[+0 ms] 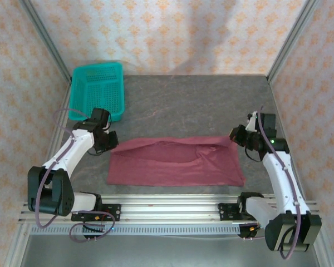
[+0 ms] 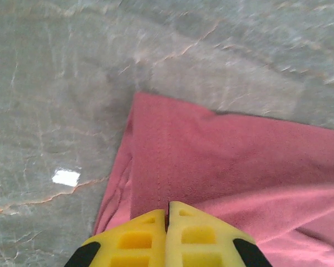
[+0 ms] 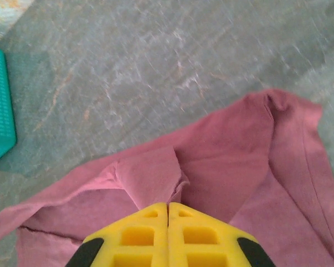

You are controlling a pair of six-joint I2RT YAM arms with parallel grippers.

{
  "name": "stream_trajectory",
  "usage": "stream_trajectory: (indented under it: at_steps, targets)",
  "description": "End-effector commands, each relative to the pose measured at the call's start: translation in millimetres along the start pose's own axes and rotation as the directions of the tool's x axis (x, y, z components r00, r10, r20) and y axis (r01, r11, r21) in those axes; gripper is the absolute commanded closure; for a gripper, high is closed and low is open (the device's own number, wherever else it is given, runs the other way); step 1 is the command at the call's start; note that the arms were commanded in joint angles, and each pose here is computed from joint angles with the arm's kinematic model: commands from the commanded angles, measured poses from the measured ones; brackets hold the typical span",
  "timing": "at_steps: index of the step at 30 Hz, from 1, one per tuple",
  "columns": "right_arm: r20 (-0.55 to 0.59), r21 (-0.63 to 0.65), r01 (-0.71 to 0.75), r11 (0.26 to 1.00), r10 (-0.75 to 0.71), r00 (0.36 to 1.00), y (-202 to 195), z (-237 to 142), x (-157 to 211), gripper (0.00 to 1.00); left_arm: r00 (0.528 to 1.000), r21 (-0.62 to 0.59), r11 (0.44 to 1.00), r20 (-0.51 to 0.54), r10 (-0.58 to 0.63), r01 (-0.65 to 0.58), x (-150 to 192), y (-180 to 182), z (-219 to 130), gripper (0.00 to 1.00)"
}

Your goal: Fold and stack the t-shirts

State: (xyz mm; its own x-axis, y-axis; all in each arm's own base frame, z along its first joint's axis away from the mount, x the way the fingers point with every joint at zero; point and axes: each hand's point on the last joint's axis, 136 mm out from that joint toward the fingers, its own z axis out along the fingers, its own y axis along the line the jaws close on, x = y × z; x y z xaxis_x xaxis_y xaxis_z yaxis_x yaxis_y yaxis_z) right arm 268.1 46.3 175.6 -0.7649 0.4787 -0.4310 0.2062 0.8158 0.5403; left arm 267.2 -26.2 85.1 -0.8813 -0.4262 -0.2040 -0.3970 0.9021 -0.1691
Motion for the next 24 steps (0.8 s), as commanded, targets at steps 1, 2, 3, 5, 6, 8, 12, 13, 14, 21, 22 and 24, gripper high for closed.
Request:
stream_trajectory:
  at_steps: [1, 2, 3, 5, 6, 8, 12, 13, 14, 21, 22, 24]
  targets:
    - [-0.015, 0.082, -0.049, 0.995, 0.050, 0.999, -20, -4, 16, 1.00, 0.999, -0.081, 0.996, 0.034, -0.040, 0.043, 3, 21, 1, 1.00]
    - [-0.024, 0.094, -0.050, 0.994, 0.053, 0.998, -23, -4, 20, 1.00, 0.999, -0.107, 0.993, 0.030, -0.040, 0.043, 6, 27, 3, 1.00]
    - [-0.028, 0.107, -0.052, 0.993, 0.056, 0.998, -26, -5, 22, 1.00, 0.999, -0.130, 0.991, 0.028, -0.039, 0.043, 8, 31, 4, 1.00]
    - [-0.015, 0.126, -0.059, 0.990, 0.062, 0.998, -30, -6, 23, 1.00, 0.999, -0.161, 0.986, 0.018, -0.044, 0.046, 12, 39, 8, 1.00]
    - [-0.011, 0.132, -0.065, 0.989, 0.067, 0.998, -31, -6, 22, 1.00, 0.999, -0.166, 0.985, 0.012, -0.044, 0.045, 14, 41, 10, 1.00]
    - [-0.028, 0.157, -0.084, 0.984, 0.090, 0.996, -36, -4, 25, 1.00, 0.999, -0.170, 0.984, 0.004, -0.049, 0.049, 17, 42, 14, 1.00]
    - [-0.044, 0.171, -0.137, 0.976, 0.146, 0.988, -39, -2, 31, 1.00, 0.998, -0.178, 0.982, -0.003, -0.056, 0.054, 21, 45, 21, 1.00]
    - [-0.052, 0.168, -0.153, 0.974, 0.164, 0.985, -40, 0, 35, 1.00, 0.998, -0.183, 0.982, -0.006, -0.056, 0.054, 22, 46, 22, 1.00]
    - [-0.055, 0.164, -0.172, 0.971, 0.183, 0.982, -41, 1, 39, 1.00, 0.998, -0.190, 0.980, -0.007, -0.056, 0.053, 23, 49, 23, 1.00]
    - [-0.005, 0.212, -0.271, 0.939, 0.278, 0.961, -60, 0, 57, 1.00, 0.998, -0.256, 0.965, 0.006, -0.063, 0.062, 24, 61, 25, 1.00]
    - [0.005, 0.228, -0.284, 0.931, 0.291, 0.957, -64, -1, 58, 1.00, 0.998, -0.259, 0.964, 0.006, -0.067, 0.066, 24, 62, 25, 1.00]
    - [0.005, 0.236, -0.302, 0.924, 0.310, 0.951, -67, 1, 61, 1.00, 0.997, -0.259, 0.963, 0.008, -0.077, 0.076, 25, 62, 26, 0.99]
